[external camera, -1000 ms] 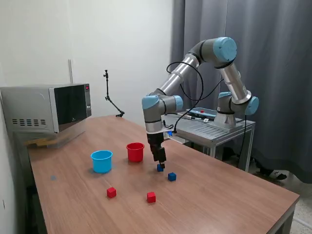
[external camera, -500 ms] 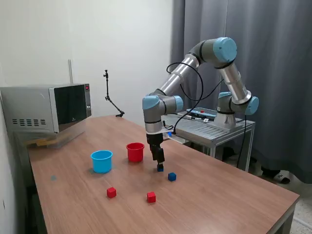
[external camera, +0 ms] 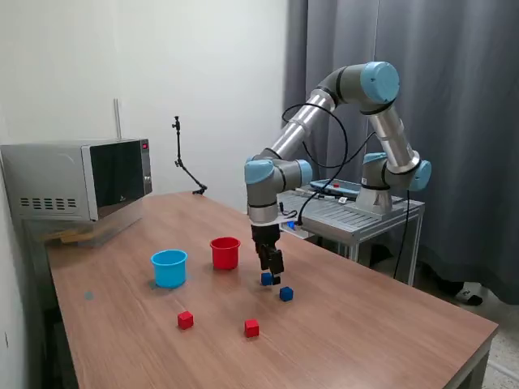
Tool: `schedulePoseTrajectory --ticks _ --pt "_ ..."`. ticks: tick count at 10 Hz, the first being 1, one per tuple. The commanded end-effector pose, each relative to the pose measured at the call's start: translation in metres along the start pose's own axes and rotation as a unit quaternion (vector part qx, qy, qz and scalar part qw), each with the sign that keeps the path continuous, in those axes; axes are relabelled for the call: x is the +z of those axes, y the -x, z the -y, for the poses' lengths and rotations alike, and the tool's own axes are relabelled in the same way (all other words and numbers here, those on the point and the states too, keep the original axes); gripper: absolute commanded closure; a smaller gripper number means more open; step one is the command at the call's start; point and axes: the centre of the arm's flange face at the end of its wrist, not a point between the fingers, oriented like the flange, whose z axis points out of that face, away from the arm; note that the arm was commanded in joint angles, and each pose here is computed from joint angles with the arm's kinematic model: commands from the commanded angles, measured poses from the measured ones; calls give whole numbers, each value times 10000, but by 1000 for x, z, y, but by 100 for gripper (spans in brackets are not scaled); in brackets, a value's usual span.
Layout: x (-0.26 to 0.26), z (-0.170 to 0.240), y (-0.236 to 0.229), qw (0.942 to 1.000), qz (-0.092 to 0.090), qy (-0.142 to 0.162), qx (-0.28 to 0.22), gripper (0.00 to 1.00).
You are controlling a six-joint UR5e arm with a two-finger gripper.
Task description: Place red objects in the red bin, and blue objects in the blue bin.
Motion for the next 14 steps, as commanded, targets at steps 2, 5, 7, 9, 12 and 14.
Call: schedulePoseTrajectory --ticks 2,5,7,9,12,14 --pt "5 5 -1 10000 13 -65 14 0" --pt "6 4 1 10000 13 -72 30 0" --pt "6 2 4 10000 16 -62 44 0" --pt "2 -3 8 10000 16 -20 80 0" --pt "2 -3 9 10000 7 -21 87 0" --pt "3 -2 8 10000 3 -31 80 0"
